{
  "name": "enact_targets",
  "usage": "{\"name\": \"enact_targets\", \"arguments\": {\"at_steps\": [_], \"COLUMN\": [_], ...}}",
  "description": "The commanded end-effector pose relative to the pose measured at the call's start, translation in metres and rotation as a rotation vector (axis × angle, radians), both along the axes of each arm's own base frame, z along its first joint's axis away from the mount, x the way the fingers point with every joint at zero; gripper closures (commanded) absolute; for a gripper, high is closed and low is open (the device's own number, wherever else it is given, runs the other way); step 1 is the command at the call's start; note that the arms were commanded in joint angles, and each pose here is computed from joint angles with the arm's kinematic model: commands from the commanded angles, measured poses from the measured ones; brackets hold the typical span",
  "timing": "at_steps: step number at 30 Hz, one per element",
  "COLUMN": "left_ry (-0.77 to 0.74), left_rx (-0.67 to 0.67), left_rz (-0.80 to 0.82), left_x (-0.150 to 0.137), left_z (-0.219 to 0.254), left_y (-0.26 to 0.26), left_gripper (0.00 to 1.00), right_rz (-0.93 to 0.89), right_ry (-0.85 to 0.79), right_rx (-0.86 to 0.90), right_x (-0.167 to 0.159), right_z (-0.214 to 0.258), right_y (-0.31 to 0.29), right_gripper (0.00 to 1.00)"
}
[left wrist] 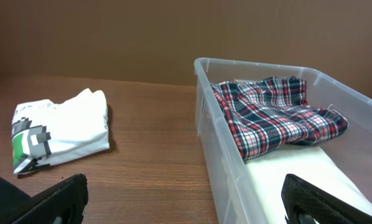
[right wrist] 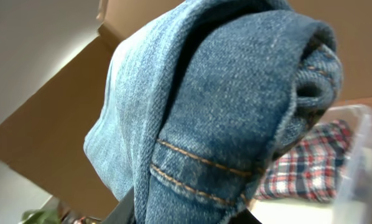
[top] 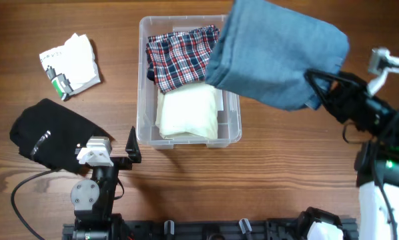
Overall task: Pack container
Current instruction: 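Grasp the jeans with the right gripper, lift and carry left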
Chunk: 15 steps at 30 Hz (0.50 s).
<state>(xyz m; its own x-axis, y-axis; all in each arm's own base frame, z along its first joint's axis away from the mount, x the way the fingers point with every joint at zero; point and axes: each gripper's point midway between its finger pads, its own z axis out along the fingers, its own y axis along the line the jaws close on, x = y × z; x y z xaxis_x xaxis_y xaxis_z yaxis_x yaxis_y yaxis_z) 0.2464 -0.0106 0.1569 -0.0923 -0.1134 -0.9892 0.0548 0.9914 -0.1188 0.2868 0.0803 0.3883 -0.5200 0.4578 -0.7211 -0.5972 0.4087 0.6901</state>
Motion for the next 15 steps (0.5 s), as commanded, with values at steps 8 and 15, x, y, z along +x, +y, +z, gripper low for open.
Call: {"name": "enact_targets", "arguments": {"at_steps": [8,15], "left_ry": [0.006,0.007], "left_rx": [0.015,0.015], "left_rz": [-0.003,-0.003], "left_x": [0.000,0.000], "left_z": [-0.003,-0.003], "left_y": [0.000,0.000], "left_gripper": [0.00,0.00], "right_rz": [-0.336,-0.472], "right_ry": [0.068,0.273], "right_rx": [-0.276,-0.638], "right_x": [0.079,0.094], "right_z": [0.042,0.019], "right_y": [-0.029,-0.010], "right_gripper": [0.96,0.96]}}
